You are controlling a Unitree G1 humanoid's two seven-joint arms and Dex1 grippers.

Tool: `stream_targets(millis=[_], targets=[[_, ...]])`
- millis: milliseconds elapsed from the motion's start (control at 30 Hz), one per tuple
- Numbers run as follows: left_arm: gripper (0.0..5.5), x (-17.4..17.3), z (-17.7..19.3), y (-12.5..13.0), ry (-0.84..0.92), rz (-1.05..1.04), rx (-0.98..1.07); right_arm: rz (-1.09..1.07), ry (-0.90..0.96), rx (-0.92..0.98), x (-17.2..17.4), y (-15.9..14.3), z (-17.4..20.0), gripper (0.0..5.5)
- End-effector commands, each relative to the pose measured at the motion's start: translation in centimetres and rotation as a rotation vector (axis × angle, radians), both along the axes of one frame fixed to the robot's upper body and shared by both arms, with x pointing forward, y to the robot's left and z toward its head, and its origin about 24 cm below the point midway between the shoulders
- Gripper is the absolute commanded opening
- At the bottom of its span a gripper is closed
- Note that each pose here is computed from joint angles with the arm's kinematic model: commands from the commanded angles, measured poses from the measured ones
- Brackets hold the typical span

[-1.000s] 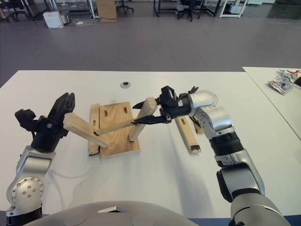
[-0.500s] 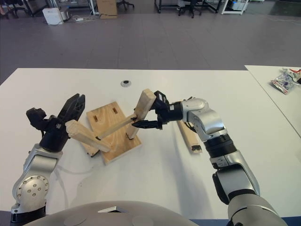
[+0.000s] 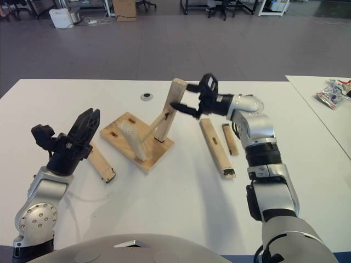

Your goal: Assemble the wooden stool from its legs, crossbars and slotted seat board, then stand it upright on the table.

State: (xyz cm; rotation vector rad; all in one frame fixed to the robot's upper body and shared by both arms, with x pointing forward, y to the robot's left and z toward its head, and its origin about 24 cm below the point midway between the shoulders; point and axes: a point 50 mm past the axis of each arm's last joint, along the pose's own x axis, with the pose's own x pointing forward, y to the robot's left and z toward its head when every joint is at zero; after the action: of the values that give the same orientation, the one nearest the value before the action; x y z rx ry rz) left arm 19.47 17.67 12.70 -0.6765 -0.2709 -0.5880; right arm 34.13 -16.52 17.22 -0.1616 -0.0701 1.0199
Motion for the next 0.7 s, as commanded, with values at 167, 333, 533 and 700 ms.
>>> stream_targets(millis=[167, 333, 533, 700], targets=[[3.14, -0.4, -0.3, -0.1, 0.019, 0.026, 0.006, -0.363, -0.741, 0.084, -2.8, 2.1, 8.3, 4.17], [3.14, -0.3, -0.3, -0.1, 0.018, 0.039, 0.004, -0.293, -0.931, -0.132, -5.4, 6.0, 3.5, 4.17], [3.14, -0.1, -0.4, -0.1, 0.015, 0.049, 0.007, -0.222, -0.642, -0.695, -4.8, 4.5, -7.2, 4.17], [3.14, 0.0, -0.5, -0.2, 0.016, 0.049, 0.005, -0.205, -0.601, -0.603, -5.4, 5.7, -6.6, 4.17]])
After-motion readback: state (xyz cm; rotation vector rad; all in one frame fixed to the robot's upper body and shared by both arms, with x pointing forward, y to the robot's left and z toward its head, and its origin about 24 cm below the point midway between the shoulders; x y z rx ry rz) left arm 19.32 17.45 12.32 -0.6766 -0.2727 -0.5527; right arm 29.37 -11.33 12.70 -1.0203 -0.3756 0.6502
